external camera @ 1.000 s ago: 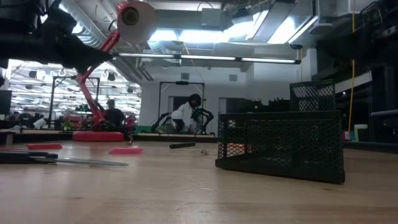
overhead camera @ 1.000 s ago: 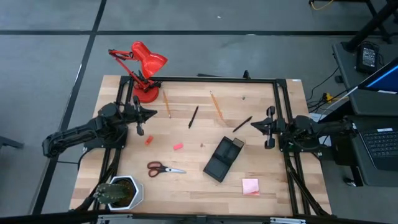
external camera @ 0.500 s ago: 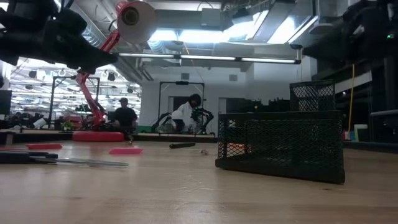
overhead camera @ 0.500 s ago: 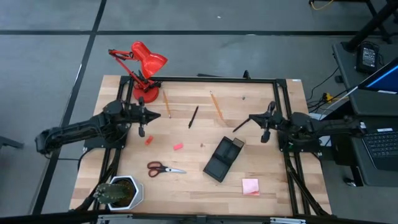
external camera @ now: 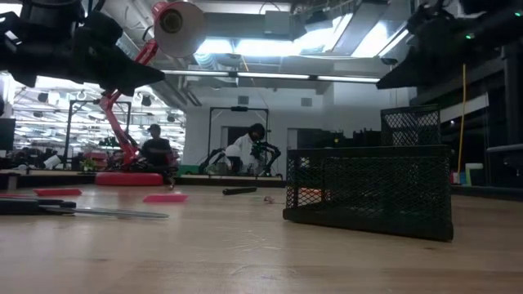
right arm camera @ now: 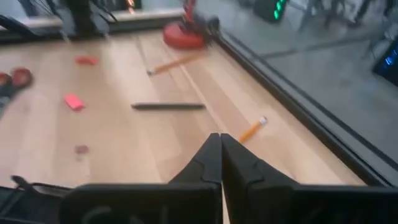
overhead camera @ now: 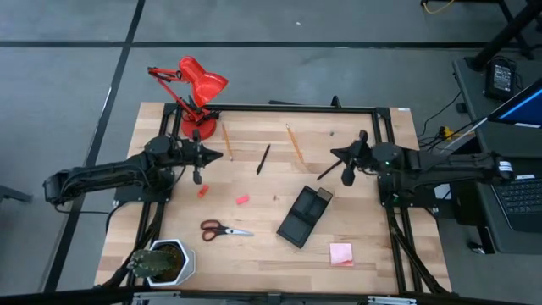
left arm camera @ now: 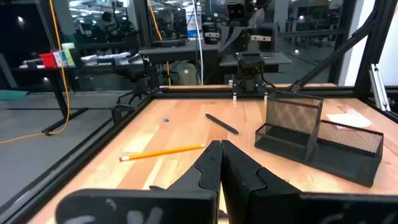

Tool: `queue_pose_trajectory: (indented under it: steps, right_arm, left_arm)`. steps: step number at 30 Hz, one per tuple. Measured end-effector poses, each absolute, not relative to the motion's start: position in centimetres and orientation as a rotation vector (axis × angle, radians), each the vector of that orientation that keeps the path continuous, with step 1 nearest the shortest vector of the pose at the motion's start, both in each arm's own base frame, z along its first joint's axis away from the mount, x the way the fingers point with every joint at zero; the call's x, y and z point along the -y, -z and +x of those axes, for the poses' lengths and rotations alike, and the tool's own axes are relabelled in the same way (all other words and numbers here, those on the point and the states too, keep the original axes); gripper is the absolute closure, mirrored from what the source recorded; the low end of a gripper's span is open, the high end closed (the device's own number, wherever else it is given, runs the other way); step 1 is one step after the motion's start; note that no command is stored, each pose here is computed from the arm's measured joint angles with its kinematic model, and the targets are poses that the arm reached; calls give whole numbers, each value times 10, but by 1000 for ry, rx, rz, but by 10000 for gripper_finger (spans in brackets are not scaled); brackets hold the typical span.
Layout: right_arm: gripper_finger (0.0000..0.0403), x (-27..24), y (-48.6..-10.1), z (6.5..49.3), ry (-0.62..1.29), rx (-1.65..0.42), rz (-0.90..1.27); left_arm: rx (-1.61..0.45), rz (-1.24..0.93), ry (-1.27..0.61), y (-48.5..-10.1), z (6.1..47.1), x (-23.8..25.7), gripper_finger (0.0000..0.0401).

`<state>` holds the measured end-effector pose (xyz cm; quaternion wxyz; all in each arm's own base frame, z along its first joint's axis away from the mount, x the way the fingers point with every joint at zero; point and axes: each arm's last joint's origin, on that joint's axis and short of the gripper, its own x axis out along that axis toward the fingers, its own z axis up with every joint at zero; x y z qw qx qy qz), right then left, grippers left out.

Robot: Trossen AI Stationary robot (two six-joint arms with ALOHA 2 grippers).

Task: Pick and place office supplies into organizer
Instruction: Put the blue binder clip into the desk organizer

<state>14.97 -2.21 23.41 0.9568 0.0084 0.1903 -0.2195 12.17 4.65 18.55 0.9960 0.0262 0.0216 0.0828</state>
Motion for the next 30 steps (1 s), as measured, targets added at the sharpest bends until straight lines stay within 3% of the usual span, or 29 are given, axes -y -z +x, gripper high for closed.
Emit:
queue_pose_trajectory:
  steps: [5, 14, 19, 30]
  right_arm:
    - [400, 32, -241, 158, 498, -464, 17]
    - [400, 59, -218, 163, 547, -602, 121]
    - [400, 72, -212, 165, 499, -642, 140]
    - [400, 98, -176, 148, 551, -613, 192]
  left_arm:
    - [-44, 52, -166, -185, 123, -47, 399]
    - [-48, 51, -167, -185, 123, -47, 399]
    - [-48, 48, -167, -185, 123, -47, 399]
    - [-54, 25, -167, -184, 123, -47, 399]
